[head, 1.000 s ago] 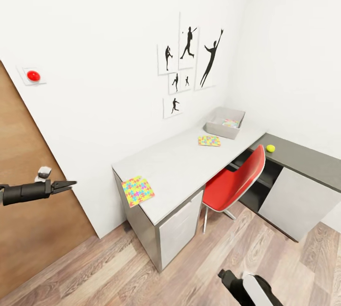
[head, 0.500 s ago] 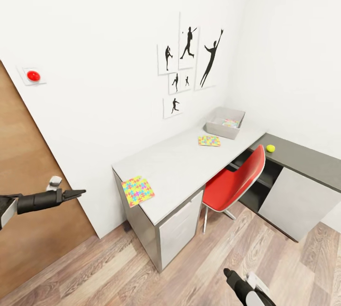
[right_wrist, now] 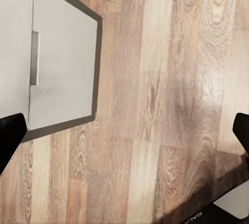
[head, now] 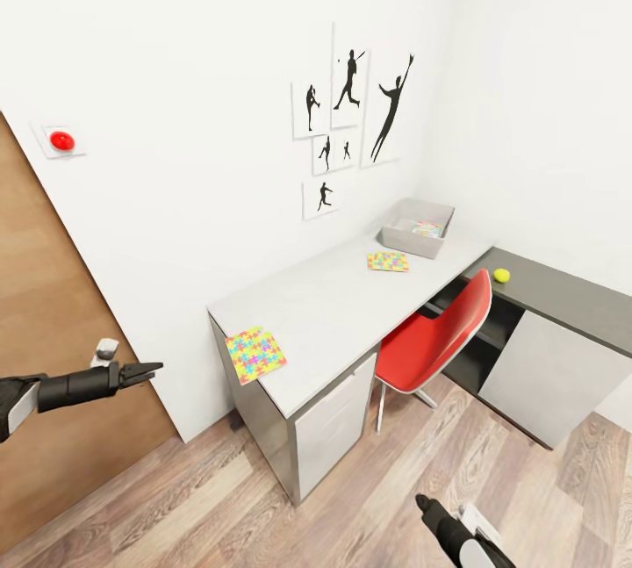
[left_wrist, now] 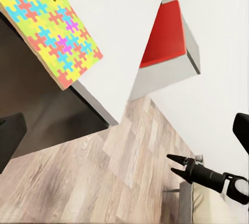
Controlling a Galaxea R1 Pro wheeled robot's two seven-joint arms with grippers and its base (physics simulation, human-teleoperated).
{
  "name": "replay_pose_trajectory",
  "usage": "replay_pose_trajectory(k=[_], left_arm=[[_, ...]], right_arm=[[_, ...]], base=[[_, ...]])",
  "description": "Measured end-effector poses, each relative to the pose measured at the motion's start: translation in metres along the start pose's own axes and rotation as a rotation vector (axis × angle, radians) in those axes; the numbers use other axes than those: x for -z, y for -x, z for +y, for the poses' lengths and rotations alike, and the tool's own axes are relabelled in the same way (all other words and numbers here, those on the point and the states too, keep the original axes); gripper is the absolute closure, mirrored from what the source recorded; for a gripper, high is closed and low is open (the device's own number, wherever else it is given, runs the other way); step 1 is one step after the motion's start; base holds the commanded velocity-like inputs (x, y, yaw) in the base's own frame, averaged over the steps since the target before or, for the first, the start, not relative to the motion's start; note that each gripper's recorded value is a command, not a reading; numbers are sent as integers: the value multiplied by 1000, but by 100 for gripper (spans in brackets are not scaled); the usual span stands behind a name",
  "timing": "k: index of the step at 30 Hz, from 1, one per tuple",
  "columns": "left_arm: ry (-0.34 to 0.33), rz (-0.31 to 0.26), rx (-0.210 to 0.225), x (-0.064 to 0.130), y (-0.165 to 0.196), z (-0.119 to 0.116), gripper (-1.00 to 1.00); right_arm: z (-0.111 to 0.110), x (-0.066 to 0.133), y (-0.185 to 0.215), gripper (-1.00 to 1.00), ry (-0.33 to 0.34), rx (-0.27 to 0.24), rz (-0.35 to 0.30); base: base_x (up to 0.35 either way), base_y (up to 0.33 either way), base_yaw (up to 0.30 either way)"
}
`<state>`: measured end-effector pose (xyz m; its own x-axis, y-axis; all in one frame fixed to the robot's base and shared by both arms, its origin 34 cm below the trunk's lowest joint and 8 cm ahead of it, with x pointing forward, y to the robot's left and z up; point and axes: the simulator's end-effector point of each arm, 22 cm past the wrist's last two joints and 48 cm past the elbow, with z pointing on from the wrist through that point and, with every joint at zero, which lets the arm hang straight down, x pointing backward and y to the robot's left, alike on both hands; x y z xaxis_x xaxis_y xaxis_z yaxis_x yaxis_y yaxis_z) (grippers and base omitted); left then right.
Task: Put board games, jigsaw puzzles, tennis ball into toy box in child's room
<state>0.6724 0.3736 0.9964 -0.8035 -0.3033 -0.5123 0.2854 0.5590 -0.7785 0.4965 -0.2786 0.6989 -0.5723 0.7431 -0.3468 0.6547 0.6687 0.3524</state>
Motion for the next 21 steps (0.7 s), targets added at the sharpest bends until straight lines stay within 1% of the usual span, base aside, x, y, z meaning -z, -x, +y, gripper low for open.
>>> replay_pose_trajectory(k=[1,2,4,6,12,21], left_arm=[[-3,6,24,-2,-5,1,-100],[-7,8,36,-4,-7,1,-100],[-30,20,70,-16,-16,-4,-100],[-42,26,82,-24,-20,-7,-100],[-50,32,95,-32,-25,-9,-100],[-49,31,98,-33,-26,-8,-100]], right_arm=[[1,0,1,-100,8,-11,-4],[1,0,2,-100,11,-16,-7],[2,0,8,-100,23,-30,-26],[2,0,12,-100,29,-36,-35],[3,0,14,-100,34,-41,-42],[5,1,18,-100,42,-40,-49]], base=[[0,0,0],[0,0,0],[0,0,0],[0,0,0],[0,0,0],[0,0,0]])
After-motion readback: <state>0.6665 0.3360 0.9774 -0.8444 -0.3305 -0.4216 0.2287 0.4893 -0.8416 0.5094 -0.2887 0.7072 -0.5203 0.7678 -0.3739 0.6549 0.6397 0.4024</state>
